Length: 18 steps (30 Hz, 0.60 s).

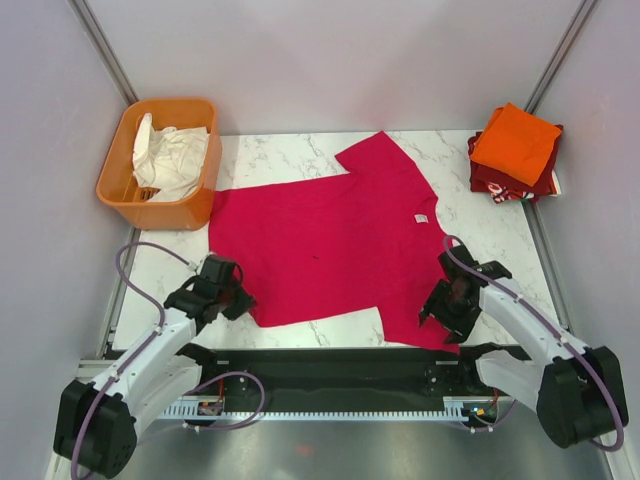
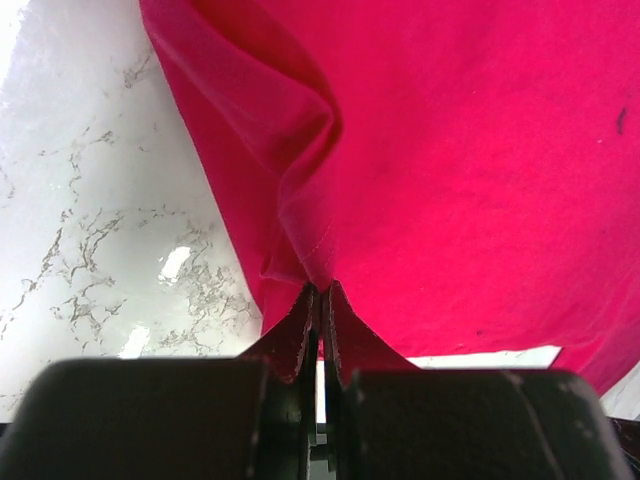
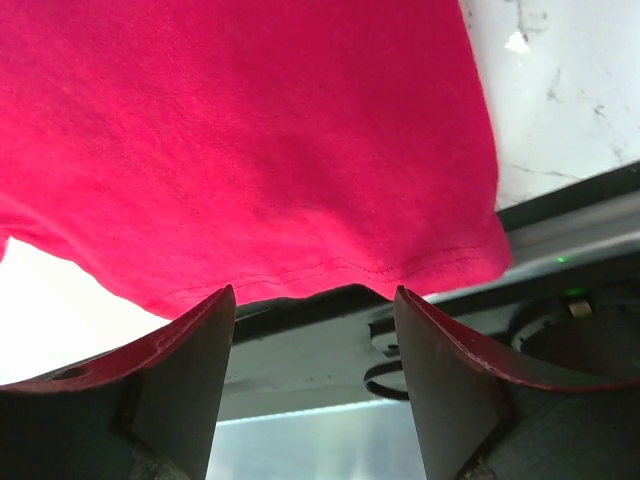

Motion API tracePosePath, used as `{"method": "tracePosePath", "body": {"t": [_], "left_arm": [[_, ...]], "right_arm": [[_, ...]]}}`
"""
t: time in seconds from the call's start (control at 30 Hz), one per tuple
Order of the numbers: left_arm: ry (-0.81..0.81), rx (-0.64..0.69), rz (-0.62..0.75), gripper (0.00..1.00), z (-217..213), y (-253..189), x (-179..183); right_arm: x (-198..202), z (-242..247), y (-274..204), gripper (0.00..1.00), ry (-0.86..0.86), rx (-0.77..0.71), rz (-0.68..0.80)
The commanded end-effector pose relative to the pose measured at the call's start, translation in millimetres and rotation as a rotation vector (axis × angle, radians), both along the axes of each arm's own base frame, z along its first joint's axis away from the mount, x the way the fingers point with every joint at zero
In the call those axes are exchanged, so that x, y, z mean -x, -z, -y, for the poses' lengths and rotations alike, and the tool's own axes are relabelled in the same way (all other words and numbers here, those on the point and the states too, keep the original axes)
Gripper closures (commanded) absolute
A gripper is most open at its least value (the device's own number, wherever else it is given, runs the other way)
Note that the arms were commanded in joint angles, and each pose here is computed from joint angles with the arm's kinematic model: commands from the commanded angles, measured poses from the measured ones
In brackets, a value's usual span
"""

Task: Fold and stack the t-shirts
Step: Flatten the tshirt out

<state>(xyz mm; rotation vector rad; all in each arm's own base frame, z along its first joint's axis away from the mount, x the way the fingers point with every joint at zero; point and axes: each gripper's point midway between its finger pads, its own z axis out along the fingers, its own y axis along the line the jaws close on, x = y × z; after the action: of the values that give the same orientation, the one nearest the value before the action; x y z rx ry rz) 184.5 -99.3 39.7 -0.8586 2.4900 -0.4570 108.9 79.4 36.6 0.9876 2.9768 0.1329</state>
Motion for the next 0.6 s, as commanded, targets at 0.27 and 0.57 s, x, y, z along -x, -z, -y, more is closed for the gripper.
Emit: {"method": "tracePosePath", "body": {"t": [0.27, 0.57], "left_arm": [[0.060, 0.034, 0.012, 0.98, 10.1, 6.4, -2.4], [0.061, 0.032, 0.009, 0.98, 9.4, 8.6, -0.4]], "right_arm": [[-4.7, -12.9, 32.6, 0.35, 0.101, -0.135, 0.107], [-27.6, -3.0, 16.2, 0.65, 0.074, -0.086, 0.214]]}}
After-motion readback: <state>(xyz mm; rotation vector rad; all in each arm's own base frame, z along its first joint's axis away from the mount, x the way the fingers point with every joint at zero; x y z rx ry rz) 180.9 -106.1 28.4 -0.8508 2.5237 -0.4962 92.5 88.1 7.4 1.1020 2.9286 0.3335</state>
